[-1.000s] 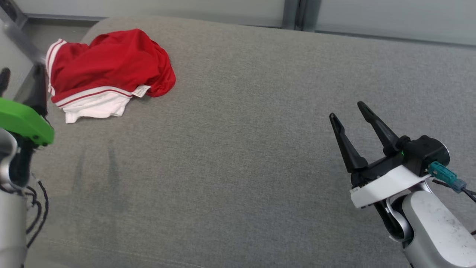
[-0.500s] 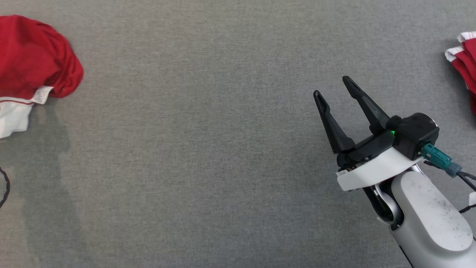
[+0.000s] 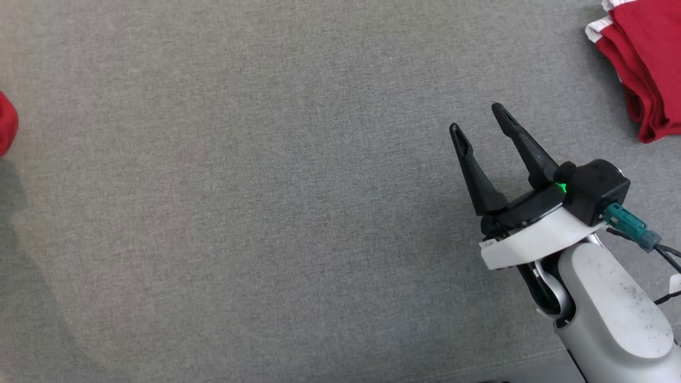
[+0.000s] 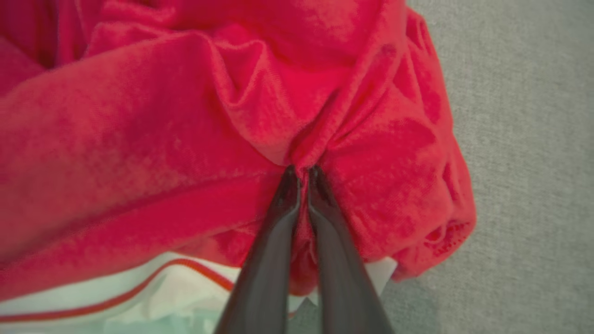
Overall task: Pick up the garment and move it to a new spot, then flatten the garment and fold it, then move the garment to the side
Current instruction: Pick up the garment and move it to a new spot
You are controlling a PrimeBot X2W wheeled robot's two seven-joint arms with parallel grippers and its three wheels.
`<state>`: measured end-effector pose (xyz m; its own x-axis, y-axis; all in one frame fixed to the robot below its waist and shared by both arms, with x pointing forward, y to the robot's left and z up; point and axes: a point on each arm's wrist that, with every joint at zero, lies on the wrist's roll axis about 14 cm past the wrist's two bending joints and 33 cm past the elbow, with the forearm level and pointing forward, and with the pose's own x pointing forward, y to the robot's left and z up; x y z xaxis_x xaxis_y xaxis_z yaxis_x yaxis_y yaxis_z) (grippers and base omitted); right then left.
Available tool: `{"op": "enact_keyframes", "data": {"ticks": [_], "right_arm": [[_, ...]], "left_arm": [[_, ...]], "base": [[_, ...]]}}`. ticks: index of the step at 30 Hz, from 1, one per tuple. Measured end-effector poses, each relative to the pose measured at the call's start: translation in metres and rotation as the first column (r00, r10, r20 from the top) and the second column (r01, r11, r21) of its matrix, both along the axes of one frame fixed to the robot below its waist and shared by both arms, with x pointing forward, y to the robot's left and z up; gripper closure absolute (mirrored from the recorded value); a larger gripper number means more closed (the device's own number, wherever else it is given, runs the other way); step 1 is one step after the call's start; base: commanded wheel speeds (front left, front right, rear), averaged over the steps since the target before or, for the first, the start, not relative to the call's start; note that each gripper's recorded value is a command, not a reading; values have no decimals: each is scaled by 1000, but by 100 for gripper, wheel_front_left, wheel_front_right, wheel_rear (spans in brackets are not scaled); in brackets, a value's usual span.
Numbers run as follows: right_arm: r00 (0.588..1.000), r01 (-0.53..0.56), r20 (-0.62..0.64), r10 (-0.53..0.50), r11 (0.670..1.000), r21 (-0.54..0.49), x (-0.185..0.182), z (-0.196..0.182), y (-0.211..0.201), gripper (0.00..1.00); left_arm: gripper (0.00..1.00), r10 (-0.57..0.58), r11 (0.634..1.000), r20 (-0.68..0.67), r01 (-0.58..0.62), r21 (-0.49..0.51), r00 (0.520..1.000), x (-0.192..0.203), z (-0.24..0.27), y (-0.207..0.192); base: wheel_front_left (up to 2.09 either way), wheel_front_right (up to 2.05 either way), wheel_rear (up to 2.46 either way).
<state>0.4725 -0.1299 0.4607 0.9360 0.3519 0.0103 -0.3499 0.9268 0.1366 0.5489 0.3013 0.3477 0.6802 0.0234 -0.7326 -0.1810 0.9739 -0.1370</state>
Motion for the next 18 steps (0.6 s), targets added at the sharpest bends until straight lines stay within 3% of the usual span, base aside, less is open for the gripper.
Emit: {"op": "enact_keyframes", "data": {"ticks": [10, 14, 18], "right_arm": [[1000, 13, 28, -14, 999, 31, -23, 24, 5, 0], [998, 29, 54, -31, 999, 46, -39, 40, 2, 0], [994, 44, 95, -49, 997, 59, -55, 59, -2, 0]], "left_arm": [[100, -205, 970, 103, 189, 152, 973, 1, 51, -25], [100, -319, 936, 201, 274, 221, 926, 4, 103, -45], [100, -438, 891, 307, 363, 273, 845, 2, 158, -81]], "base": [[0, 0, 0], [0, 0, 0], [0, 0, 0]]}}
